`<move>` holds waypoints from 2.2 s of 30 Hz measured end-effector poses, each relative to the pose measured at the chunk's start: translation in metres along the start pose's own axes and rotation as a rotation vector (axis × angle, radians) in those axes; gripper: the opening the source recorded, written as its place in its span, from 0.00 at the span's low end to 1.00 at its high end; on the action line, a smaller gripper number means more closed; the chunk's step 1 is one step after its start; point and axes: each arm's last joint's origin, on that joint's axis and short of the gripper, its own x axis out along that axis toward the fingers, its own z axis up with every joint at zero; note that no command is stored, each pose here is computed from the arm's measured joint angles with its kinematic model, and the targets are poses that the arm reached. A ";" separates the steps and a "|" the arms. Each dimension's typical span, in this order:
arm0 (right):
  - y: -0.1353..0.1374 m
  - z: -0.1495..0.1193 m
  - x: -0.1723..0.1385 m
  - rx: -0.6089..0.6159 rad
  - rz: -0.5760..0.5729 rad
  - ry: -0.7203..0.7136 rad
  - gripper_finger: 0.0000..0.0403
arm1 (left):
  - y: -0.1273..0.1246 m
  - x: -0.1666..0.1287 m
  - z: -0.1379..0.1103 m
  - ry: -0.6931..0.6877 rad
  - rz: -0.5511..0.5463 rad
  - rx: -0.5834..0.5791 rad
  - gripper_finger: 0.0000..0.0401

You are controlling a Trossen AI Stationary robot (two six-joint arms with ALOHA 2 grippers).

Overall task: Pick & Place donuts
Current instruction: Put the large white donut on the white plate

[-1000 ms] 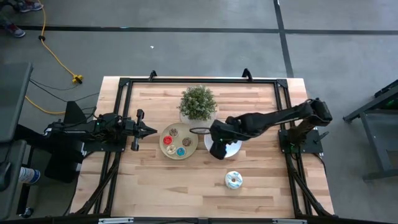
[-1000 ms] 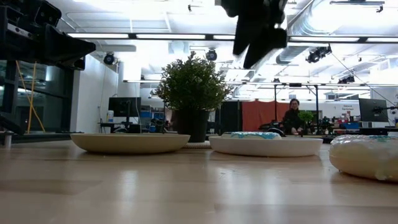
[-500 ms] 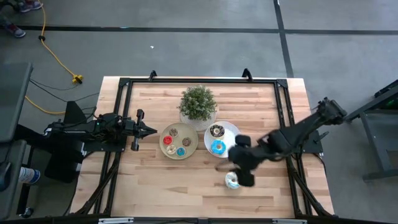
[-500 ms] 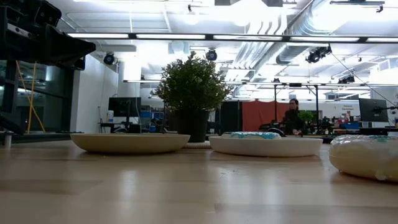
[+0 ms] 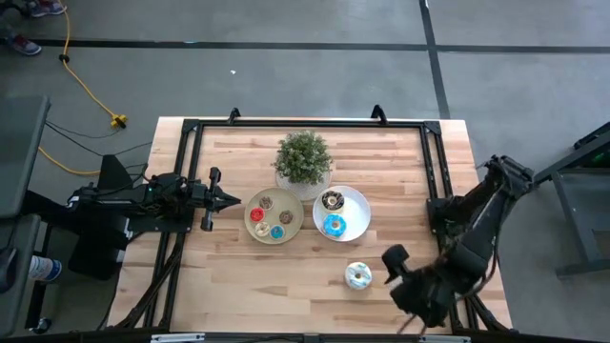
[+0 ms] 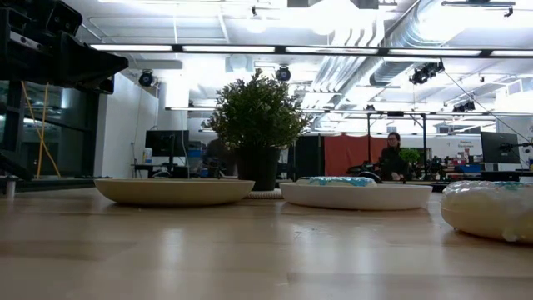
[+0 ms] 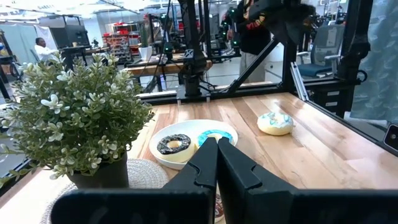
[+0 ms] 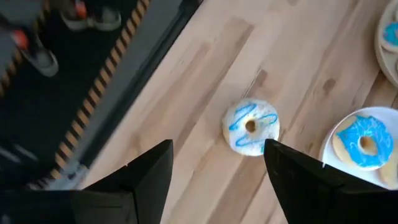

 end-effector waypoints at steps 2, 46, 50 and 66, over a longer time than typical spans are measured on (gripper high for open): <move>0.009 -0.002 0.005 -0.059 -0.011 0.020 0.60 | 0.000 0.000 0.000 0.000 0.000 0.000 0.00; -0.033 0.016 0.142 0.233 -0.010 0.310 0.60 | 0.000 0.000 0.000 0.000 0.000 0.000 0.00; -0.036 0.014 0.150 0.242 -0.019 0.336 0.60 | 0.000 0.000 0.000 0.000 0.000 0.000 0.00; -0.047 -0.006 0.163 0.259 -0.048 0.413 0.60 | 0.000 0.000 0.000 0.000 0.000 0.000 0.00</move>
